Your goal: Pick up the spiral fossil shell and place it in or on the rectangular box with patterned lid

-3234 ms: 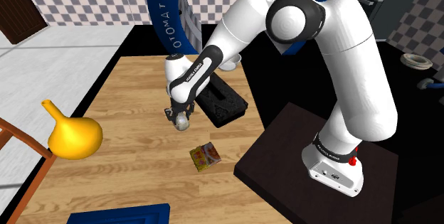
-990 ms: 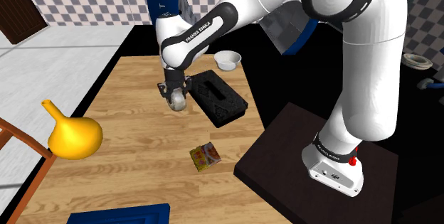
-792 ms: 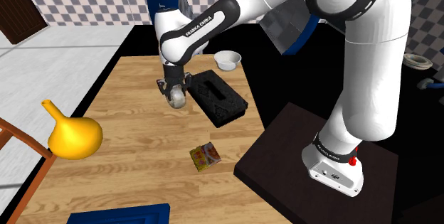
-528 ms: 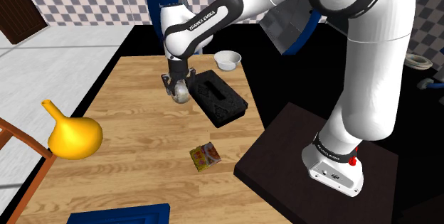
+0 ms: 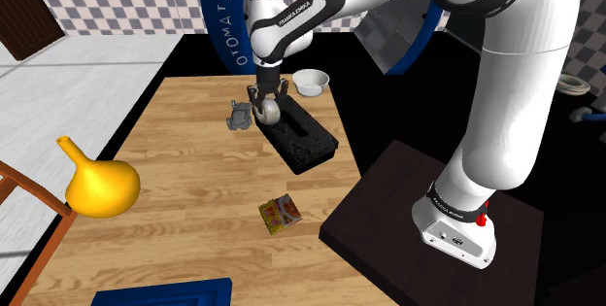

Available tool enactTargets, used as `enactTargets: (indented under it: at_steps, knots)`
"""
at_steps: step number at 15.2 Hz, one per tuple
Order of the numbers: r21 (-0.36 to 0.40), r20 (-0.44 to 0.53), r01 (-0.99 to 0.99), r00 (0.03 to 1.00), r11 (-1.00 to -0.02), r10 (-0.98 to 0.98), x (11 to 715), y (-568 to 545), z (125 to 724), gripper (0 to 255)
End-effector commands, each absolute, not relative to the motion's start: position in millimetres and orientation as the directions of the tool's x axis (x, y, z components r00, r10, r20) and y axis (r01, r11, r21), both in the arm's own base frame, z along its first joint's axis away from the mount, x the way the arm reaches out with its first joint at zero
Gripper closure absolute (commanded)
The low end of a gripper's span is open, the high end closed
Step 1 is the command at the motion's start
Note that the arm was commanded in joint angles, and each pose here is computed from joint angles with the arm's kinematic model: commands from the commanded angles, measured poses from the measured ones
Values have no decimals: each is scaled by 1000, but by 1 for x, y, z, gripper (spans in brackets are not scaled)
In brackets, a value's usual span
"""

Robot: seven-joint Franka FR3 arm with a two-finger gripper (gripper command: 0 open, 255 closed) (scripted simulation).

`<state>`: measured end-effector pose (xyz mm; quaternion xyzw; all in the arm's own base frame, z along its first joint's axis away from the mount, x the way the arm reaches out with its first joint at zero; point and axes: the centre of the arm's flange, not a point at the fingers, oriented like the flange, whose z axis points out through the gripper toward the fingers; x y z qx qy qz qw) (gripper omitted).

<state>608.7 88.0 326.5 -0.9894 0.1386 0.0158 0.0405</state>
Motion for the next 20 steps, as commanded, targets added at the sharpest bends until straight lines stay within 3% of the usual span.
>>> enactTargets:
  at_steps: [1, 9, 20]
  knots:
    - [-76, -42, -274, 962, -959, -271, 609, 62, 329, 255]
    - [-76, -42, -274, 962, -959, -271, 616, -43, 336, 255]
    - [-76, -42, -274, 962, -959, -271, 616, -43, 278, 255]
